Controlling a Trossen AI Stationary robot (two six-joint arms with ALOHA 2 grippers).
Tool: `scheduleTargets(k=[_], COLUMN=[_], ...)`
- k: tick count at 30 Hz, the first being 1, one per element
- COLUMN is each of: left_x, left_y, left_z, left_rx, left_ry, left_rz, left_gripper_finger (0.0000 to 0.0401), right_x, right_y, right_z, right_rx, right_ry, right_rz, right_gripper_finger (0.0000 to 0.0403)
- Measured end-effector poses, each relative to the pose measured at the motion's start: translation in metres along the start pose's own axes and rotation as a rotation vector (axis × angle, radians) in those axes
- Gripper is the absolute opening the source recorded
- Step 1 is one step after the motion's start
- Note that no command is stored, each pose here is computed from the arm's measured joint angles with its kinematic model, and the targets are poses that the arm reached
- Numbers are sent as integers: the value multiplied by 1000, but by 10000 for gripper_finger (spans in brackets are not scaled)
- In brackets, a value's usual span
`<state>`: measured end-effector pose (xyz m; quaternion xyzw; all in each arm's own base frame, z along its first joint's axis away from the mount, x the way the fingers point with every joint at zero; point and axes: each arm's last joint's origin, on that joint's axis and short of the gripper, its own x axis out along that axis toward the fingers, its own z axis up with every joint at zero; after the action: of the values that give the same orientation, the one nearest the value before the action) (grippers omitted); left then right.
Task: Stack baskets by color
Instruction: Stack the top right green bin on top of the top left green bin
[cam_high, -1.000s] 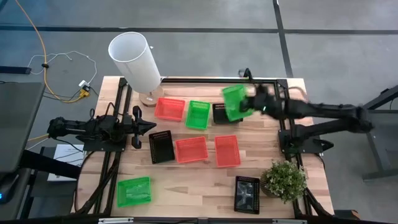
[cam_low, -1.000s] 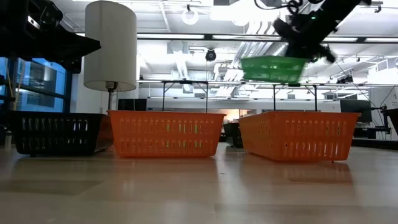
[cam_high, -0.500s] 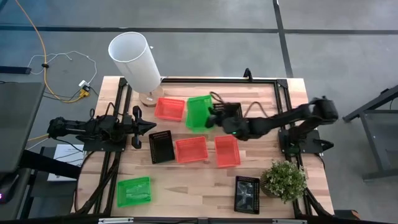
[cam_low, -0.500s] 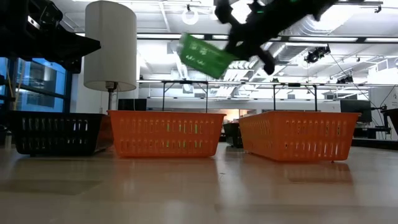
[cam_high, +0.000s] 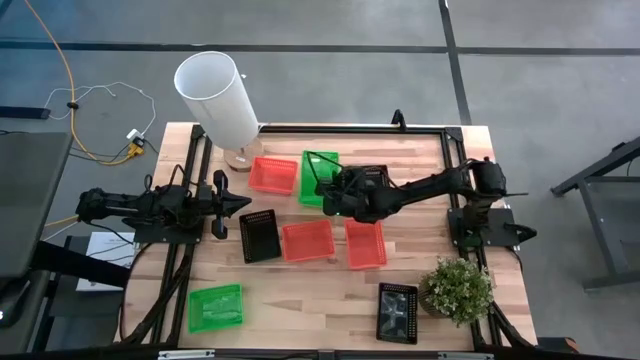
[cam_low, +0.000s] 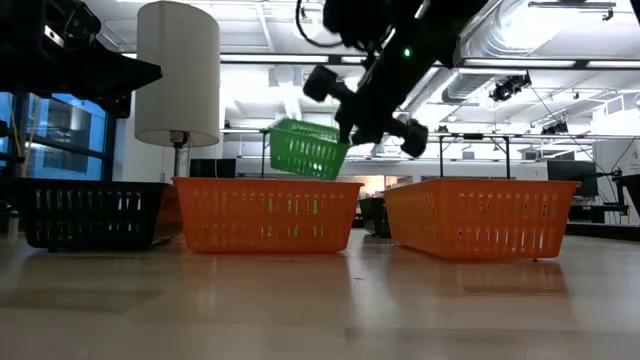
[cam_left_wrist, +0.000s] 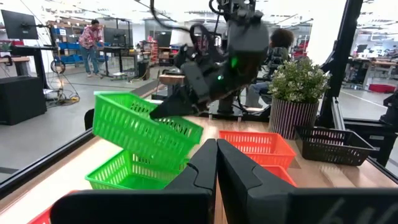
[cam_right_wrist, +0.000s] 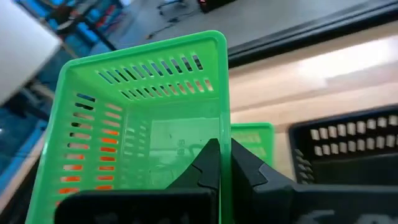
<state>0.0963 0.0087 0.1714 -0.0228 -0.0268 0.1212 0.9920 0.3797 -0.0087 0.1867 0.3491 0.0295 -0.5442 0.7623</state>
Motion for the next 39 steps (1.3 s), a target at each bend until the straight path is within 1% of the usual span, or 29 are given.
scheduleTargets(k=[4, 16, 19, 27, 32, 39], left_x=[0, 0, 0, 0, 0, 0], left_y=[0, 0, 0, 0, 0, 0], left_z=[0, 0, 0, 0, 0, 0], left_rx=[0, 0, 0, 0, 0, 0], left_ry=[0, 0, 0, 0, 0, 0], left_rz=[0, 0, 0, 0, 0, 0], left_gripper_finger=[0, 0, 0, 0, 0, 0], right_x=[3, 3, 3, 15, 18, 19], right_y=[-4, -5, -5, -7, -8, -10], right_z=[-2, -1, -2, -20, -21, -22], right_rx=[-5, -18, 8, 39, 44, -2], right_ry=[-4, -4, 4, 36, 20, 74], right_rz=[-25, -33, -32, -25, -30, -40], right_gripper_finger=[0, 0, 0, 0, 0, 0])
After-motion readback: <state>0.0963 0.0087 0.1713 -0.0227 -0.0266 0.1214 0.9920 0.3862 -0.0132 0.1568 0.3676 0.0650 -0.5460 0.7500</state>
